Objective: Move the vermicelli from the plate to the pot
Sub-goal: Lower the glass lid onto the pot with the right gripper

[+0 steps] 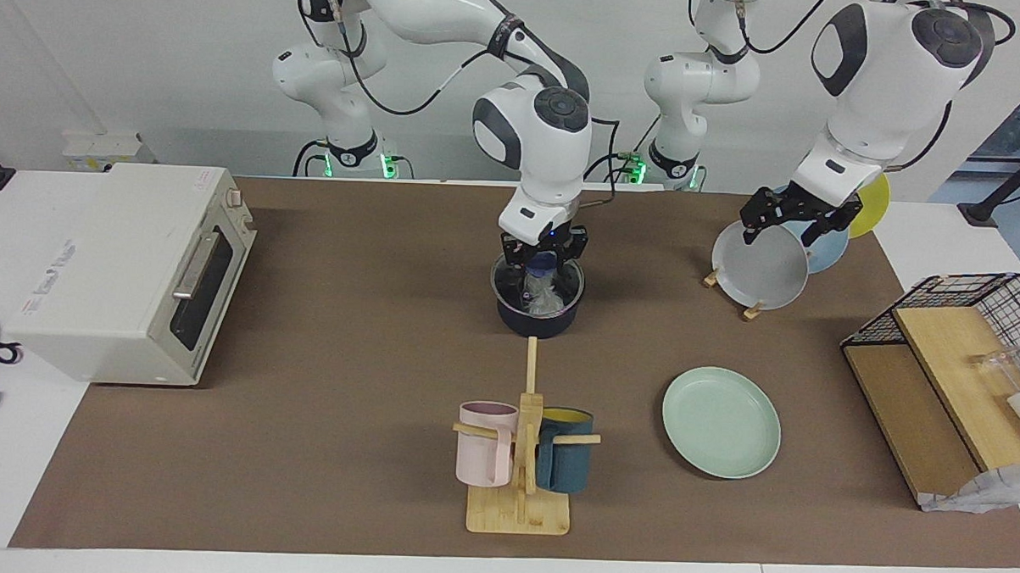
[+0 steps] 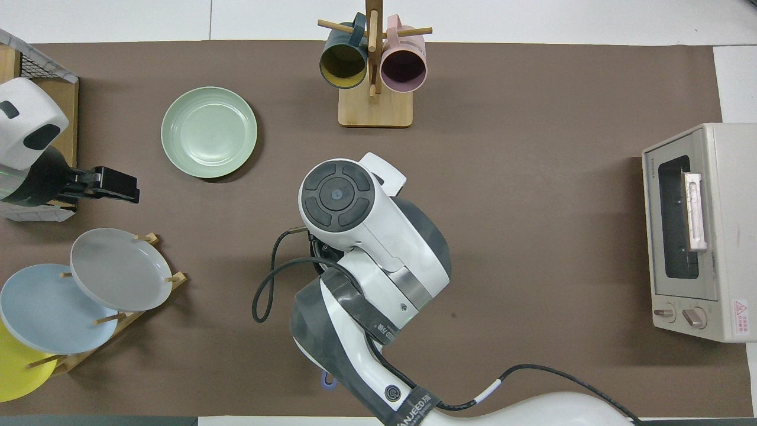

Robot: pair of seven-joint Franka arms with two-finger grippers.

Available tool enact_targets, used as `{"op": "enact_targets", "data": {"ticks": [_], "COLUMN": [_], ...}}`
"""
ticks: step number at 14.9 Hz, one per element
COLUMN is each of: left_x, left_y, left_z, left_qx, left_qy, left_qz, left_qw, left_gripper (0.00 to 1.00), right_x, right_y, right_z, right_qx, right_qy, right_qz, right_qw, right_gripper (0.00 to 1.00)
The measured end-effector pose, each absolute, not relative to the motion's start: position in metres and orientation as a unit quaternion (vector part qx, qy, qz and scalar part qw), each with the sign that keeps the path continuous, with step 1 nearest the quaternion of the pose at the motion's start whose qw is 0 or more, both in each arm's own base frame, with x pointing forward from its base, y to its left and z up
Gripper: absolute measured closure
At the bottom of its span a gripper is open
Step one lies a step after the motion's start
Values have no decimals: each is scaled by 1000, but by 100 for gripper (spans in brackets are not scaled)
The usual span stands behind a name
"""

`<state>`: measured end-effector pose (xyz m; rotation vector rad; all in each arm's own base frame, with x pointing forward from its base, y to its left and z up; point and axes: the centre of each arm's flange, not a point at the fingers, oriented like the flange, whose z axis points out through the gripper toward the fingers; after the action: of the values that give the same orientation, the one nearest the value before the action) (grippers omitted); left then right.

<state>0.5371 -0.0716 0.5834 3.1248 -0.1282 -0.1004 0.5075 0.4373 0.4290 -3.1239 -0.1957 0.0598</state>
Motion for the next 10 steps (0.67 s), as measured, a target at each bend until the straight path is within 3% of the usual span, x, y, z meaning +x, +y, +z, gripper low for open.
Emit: {"op": "enact_targets", "data": {"ticks": [5,10], "left_x": [526,526], "left_y": [-83,-85], "left_z": [613,611], "left_qx": [998,998], "left_qy": [-47,-44], "left_qz": [-47,-48], "left_qw": [-6,-7], "left_gripper": [0,0], "right_x": [501,499], "right_y": [438,439], "right_z": [418,415], "right_qx": [-997,-998], "right_qy": [-65,-60], "right_qz": [31,33], "right_qw": [-2,-3], "right_gripper": [35,35]}}
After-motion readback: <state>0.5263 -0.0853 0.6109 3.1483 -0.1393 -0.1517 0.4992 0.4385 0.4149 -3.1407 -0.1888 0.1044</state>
